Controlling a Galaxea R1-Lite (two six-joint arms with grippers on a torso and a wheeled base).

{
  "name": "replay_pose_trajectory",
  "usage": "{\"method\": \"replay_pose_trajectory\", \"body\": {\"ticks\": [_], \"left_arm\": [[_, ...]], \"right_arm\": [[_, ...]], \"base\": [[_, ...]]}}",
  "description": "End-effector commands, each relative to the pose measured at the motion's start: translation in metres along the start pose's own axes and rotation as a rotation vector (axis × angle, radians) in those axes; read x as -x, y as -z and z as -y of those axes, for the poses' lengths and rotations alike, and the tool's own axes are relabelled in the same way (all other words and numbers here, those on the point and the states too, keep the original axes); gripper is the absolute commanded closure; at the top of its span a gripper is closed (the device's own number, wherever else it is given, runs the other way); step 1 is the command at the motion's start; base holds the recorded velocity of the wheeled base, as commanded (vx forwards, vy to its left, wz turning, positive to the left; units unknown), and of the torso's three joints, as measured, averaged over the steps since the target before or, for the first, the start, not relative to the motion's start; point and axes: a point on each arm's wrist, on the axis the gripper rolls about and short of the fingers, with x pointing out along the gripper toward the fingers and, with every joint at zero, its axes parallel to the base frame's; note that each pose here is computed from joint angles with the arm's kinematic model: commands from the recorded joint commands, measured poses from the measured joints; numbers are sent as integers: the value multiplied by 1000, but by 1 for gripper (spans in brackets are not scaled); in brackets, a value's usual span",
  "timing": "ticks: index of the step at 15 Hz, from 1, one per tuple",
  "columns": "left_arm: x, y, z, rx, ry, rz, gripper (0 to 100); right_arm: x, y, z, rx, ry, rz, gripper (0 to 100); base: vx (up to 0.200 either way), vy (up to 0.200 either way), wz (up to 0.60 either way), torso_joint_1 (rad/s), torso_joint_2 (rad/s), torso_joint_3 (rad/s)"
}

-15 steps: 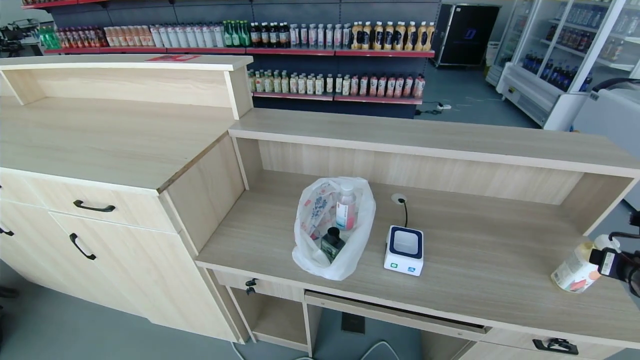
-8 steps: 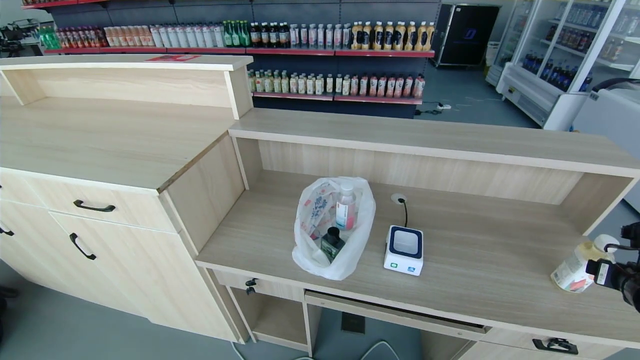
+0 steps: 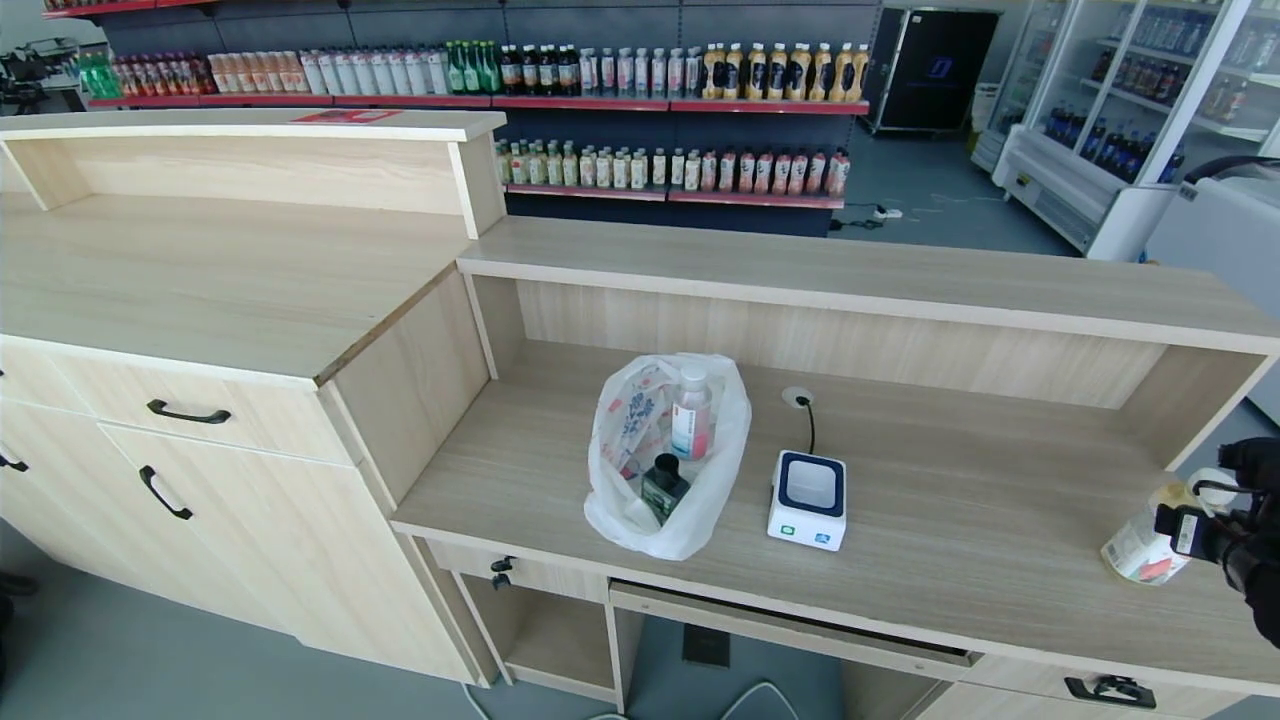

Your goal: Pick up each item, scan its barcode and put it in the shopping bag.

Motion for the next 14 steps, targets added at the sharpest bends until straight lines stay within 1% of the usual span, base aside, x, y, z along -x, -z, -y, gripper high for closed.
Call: {"method": "replay_pose_trajectory", "body": {"ticks": [1, 6, 9, 11, 14], "left_arm": [[0, 0, 0, 0, -1, 1, 0], [0, 0, 0, 0, 0, 2, 0], [0, 0, 0, 0, -1, 1, 0], [0, 0, 0, 0, -1, 1, 0], [0, 0, 0, 0, -1, 1, 0]], "right_arm": [[-7, 8, -5, 13, -16, -15, 0], [-10, 17, -16, 29, -44, -40, 0], [-17, 15, -17, 26, -41, -24, 0], [-20, 15, -14, 22, -31, -16, 0], [-25, 18, -12, 20, -48, -15, 0]], "base": [[0, 0, 0, 0, 0, 0], [0, 0, 0, 0, 0, 0], [0, 0, 0, 0, 0, 0], [0, 0, 0, 0, 0, 0], [0, 0, 0, 0, 0, 0]]}}
